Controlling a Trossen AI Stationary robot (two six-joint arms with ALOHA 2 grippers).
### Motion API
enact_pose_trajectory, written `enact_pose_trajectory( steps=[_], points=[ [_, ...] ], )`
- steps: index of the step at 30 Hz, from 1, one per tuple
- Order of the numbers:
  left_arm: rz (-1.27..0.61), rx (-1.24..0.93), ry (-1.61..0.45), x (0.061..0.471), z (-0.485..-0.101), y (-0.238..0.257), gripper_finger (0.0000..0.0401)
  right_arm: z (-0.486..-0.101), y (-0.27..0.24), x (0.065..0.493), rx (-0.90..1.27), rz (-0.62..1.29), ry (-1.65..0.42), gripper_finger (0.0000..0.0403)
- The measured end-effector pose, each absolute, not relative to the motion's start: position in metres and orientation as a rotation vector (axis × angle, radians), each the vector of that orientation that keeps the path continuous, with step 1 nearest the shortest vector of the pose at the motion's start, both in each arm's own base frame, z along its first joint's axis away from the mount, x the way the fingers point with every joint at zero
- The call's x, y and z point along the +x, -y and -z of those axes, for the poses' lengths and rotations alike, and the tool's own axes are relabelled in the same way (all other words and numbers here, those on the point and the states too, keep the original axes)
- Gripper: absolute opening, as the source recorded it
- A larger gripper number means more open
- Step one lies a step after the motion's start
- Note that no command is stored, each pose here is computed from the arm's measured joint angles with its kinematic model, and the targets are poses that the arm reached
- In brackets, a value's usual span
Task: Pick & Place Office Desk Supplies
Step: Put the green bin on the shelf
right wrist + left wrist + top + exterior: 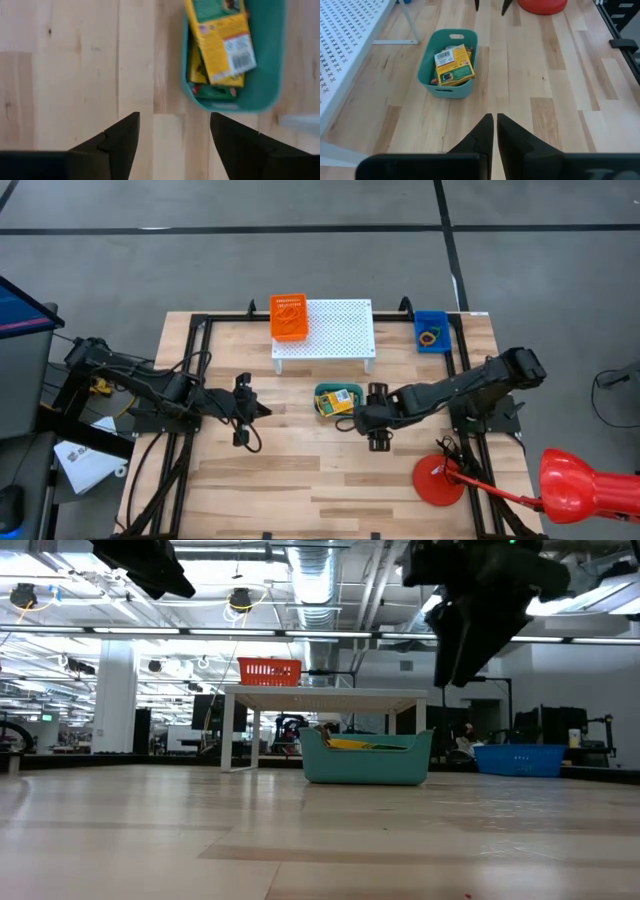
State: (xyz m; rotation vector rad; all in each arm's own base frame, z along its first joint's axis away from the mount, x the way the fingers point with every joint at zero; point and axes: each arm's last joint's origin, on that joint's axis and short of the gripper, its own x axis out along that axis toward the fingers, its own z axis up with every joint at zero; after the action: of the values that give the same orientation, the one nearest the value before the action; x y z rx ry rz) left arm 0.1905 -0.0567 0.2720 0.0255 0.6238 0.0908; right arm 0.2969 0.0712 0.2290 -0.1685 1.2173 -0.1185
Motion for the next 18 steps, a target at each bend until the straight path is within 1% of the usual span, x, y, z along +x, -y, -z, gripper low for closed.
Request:
enact_pose_trajectory(
  steps=[11, 18],
  points=[
    [-0.091, 0.01, -0.61, 0.191, -0.273, 0.057, 0.0017, -0.196, -0.064, 0.316, -0.314, -0.001, -1.297, 0.024],
    [-0.089, 0.011, -0.604, 0.192, -0.273, 0.057, 0.0017, -0.195, -0.049, 0.323, -0.329, -0.03, -1.276, 0.024]
  ],
)
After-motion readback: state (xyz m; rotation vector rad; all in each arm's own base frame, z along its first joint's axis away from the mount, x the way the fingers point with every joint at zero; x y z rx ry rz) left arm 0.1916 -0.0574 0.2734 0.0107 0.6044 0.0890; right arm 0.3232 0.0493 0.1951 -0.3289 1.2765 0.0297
